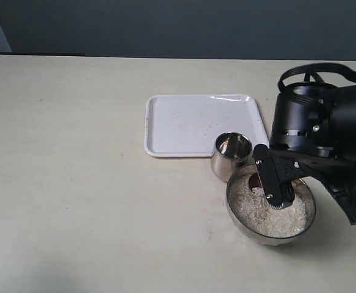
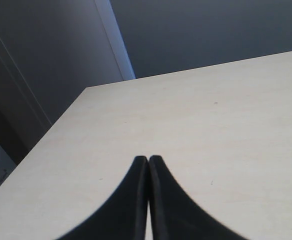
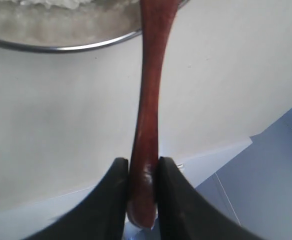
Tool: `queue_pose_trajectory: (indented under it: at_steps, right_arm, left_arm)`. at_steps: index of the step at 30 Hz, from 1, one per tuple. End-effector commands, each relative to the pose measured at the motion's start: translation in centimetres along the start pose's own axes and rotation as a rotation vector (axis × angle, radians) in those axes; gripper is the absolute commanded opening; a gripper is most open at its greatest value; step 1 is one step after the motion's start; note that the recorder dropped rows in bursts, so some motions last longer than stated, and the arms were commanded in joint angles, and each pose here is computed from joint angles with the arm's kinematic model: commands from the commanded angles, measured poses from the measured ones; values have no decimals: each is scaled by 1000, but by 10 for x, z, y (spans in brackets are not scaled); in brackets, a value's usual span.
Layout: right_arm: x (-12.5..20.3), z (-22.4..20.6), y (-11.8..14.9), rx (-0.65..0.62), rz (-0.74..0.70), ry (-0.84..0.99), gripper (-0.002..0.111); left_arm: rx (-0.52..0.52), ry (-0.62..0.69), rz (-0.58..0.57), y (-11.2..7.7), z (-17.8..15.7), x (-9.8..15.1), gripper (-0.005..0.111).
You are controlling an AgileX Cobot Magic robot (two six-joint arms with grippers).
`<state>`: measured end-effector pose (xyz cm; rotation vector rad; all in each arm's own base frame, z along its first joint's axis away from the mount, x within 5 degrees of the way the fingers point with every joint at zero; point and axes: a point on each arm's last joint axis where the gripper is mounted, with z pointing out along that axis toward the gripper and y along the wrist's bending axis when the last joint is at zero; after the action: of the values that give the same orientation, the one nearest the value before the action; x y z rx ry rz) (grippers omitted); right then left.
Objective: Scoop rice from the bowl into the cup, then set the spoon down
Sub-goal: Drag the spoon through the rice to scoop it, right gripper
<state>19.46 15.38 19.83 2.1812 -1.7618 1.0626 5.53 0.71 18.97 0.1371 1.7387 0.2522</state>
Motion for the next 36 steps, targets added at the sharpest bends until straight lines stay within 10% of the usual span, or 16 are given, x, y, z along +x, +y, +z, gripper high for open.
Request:
queue_pose_trajectory:
  at_steps: [1,36]
  right_arm:
    - [-6,7,-2,-15,-23,27,0]
    - [-22,-2,6,-179,8,-93,0]
  left_arm:
    - [-3,-19,-2,0,-1,-2,1]
    - [-3,-19,-2,0,-1,-2,1]
